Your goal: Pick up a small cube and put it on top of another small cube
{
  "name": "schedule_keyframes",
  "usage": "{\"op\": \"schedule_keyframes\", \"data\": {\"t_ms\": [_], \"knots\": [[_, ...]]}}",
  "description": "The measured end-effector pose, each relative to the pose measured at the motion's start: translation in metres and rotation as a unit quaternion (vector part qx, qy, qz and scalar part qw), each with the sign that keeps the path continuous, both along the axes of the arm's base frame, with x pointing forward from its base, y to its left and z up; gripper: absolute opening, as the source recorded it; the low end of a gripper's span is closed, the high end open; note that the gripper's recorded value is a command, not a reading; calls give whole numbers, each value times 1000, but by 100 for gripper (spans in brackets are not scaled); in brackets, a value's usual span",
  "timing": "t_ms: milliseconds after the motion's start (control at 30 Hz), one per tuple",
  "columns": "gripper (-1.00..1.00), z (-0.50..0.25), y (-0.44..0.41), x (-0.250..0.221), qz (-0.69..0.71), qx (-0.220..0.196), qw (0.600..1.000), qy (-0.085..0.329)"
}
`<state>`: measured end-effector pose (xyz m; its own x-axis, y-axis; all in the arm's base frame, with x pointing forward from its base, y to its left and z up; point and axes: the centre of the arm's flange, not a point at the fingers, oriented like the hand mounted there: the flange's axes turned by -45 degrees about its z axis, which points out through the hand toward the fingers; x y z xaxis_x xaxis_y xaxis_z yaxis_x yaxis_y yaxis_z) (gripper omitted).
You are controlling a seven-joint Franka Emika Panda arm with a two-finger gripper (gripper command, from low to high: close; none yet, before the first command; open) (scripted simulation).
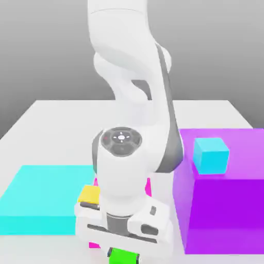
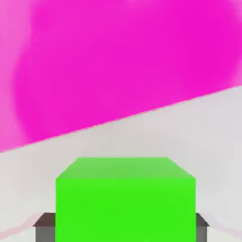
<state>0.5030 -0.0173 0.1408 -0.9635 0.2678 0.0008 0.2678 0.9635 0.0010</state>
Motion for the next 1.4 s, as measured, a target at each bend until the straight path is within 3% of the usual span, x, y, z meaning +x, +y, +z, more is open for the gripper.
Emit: {"op": "schedule_keyframes", "data": {"t_ms": [233,533,800,1067,1400], "knots": [[-100,51,0,1,0,-4,1000,0],[-100,90,-20,2,18,-111,993,34],[-100,181,-26,2,18,-162,987,5],[-100,217,-32,-68,66,-128,989,21],[-100,227,-33,-168,146,-18,989,-10]]}}
